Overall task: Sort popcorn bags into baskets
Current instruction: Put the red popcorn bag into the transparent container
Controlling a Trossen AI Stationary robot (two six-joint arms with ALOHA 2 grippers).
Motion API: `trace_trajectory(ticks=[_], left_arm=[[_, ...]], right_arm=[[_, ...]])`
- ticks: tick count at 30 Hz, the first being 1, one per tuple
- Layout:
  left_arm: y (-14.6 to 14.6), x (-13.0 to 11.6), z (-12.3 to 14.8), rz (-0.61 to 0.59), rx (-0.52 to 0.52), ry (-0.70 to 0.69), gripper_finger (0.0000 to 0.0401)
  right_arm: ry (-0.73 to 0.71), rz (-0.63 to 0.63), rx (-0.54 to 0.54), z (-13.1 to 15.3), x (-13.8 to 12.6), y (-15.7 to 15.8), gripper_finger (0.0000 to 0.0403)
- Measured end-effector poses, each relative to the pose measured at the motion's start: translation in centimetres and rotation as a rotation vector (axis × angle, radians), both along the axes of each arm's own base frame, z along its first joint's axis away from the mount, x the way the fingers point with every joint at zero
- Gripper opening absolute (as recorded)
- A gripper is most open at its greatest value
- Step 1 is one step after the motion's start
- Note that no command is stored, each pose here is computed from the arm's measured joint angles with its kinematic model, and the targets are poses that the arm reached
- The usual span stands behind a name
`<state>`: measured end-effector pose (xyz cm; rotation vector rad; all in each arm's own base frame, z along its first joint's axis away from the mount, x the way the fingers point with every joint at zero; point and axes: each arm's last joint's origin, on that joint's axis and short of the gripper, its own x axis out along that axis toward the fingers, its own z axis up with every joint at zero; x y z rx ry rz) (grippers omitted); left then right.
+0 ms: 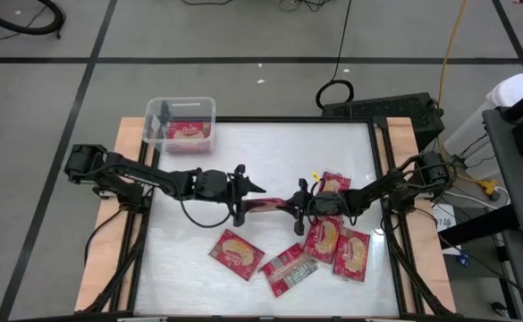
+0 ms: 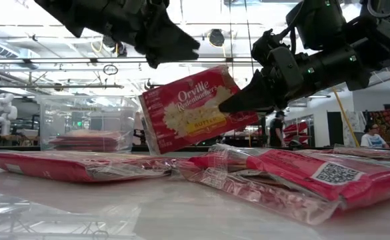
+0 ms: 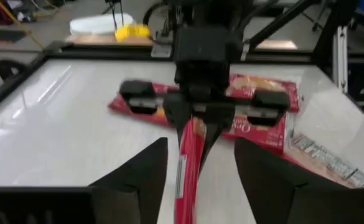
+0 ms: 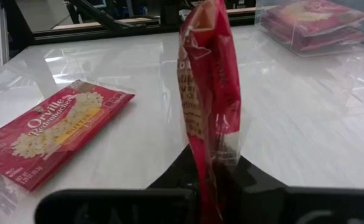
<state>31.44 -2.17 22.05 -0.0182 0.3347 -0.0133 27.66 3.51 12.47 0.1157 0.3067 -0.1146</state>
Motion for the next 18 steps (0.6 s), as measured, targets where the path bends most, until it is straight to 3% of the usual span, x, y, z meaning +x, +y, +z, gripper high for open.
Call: trace_trajectory(ticks=[10, 15, 18], left_arm=[[0.4, 1.3, -4.4, -0.003, -0.015, 0.158, 0.0210], [1.1, 1.3, -5.0, 0.022, -0.048, 0.200, 0.0167], [1.3, 1.3, -4.9, -0.028, -0.087, 0.195, 0.0127]], right_arm=[[0.007, 0.000, -0.001, -0.1, 0.0, 0.0, 0.0013], [0.040, -0.002, 0.000, -0.4, -0.1, 0.0, 0.0014], [0.059, -0.006, 0.007, -0.5, -0.2, 0.0, 0.0015]])
